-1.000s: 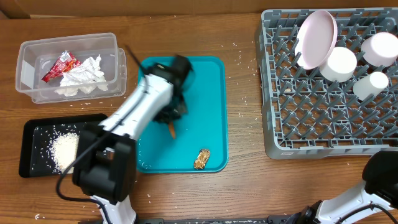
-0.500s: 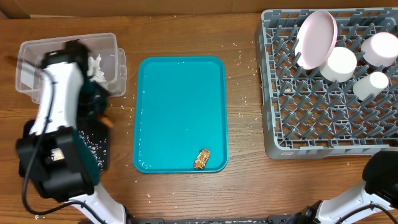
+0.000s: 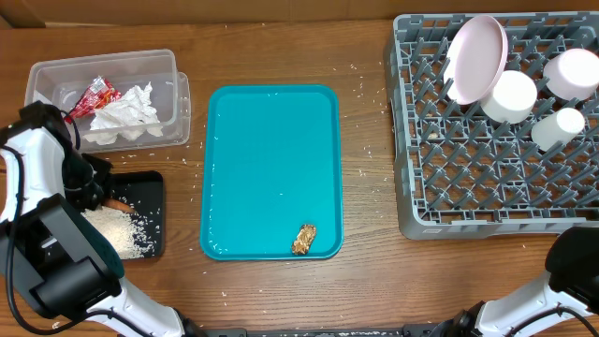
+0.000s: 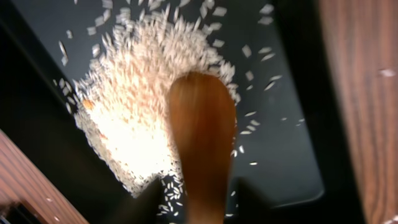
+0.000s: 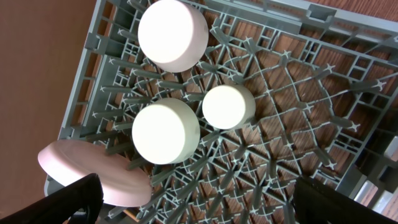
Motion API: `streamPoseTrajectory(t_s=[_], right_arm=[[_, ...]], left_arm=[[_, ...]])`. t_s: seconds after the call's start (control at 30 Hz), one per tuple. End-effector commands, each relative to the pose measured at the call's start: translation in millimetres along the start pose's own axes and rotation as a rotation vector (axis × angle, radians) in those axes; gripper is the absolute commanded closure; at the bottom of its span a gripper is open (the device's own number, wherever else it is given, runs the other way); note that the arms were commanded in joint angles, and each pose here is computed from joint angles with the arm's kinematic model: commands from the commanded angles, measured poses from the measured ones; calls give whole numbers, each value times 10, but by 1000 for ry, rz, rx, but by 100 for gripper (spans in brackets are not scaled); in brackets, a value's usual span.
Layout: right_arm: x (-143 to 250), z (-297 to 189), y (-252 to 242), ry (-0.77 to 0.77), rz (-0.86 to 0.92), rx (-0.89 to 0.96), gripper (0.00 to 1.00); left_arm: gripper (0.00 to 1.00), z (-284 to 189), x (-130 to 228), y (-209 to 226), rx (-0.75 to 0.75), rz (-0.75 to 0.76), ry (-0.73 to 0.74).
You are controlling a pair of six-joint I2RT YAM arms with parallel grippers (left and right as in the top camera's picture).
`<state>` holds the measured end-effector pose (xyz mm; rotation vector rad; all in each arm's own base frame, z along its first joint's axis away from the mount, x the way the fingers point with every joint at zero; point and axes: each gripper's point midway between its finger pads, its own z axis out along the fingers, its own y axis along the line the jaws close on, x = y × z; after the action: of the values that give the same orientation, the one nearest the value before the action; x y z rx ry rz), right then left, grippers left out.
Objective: Sort waste into correct bins and load items into the dishwasher
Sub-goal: 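Open the left gripper to drop the stick onto the rice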
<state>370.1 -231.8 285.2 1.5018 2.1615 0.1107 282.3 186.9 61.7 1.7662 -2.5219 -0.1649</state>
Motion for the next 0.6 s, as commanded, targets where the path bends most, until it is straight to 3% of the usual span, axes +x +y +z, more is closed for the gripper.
streamPoseTrajectory(t_s=[0.0,0.27,0.37,0.57], right_arm=[[2,-28,24,-3,2,-11,0],[2,-28,24,-3,2,-11,0],[2,-28,24,-3,2,-11,0],[2,-28,24,-3,2,-11,0]], left_arm=[[44,85,58,50,-18,-19,15],[46,82,122,40,-7,-13,45],[51,29,190,-36,43,23,70],[51,-319,479,-265,161,118,74]])
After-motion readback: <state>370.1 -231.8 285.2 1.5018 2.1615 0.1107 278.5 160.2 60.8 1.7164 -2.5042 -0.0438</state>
